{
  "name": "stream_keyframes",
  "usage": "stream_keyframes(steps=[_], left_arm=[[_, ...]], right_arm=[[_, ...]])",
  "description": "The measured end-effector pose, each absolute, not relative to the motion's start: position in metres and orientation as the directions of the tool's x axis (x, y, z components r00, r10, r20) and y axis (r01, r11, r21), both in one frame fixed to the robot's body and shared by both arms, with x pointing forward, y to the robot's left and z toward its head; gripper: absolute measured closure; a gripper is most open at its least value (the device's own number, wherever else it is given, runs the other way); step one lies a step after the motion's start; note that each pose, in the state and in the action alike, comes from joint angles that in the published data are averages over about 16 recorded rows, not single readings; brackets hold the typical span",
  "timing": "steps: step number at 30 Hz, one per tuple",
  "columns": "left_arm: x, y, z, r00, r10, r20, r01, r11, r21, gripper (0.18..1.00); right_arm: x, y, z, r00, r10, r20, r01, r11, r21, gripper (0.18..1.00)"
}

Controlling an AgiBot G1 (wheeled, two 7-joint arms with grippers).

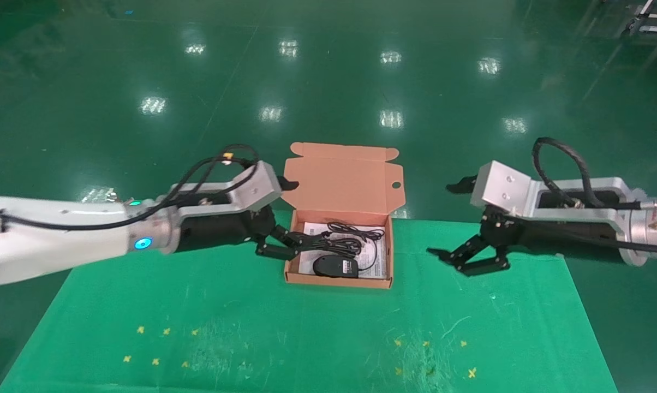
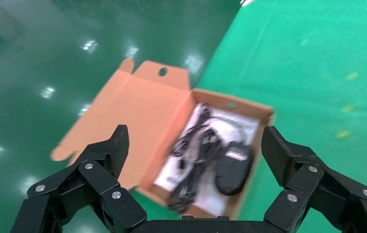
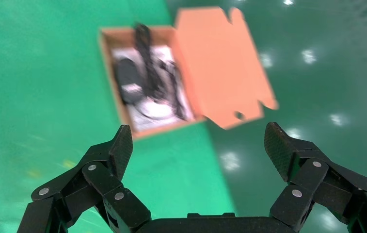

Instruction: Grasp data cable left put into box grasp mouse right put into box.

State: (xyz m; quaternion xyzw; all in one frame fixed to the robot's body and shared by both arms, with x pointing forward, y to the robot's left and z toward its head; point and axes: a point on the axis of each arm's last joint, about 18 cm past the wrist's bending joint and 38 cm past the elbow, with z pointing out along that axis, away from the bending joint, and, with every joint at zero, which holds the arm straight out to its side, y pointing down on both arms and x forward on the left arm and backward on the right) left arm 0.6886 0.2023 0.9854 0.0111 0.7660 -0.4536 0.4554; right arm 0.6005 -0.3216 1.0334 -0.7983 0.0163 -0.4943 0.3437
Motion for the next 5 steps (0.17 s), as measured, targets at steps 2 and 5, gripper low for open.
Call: stream_keyframes(steps=[2,5], left_arm=[[0.684,0.206,0.984,-0.602,-0.401,-0.691,0.428,0.568,-0.703,0.189],[0.676,0.210,0.982,-0.625,-0.407,-0.666,0.426,0.538,-0.728,0.184]], right_arm=[[0.598,-0.320,1.030,0.531,-0.368,0.763,0.319,-0.747,-0.583,0.178],[0.594,-0.317,1.025,0.559,-0.371,0.741,0.327,-0.723,-0.608,0.178]])
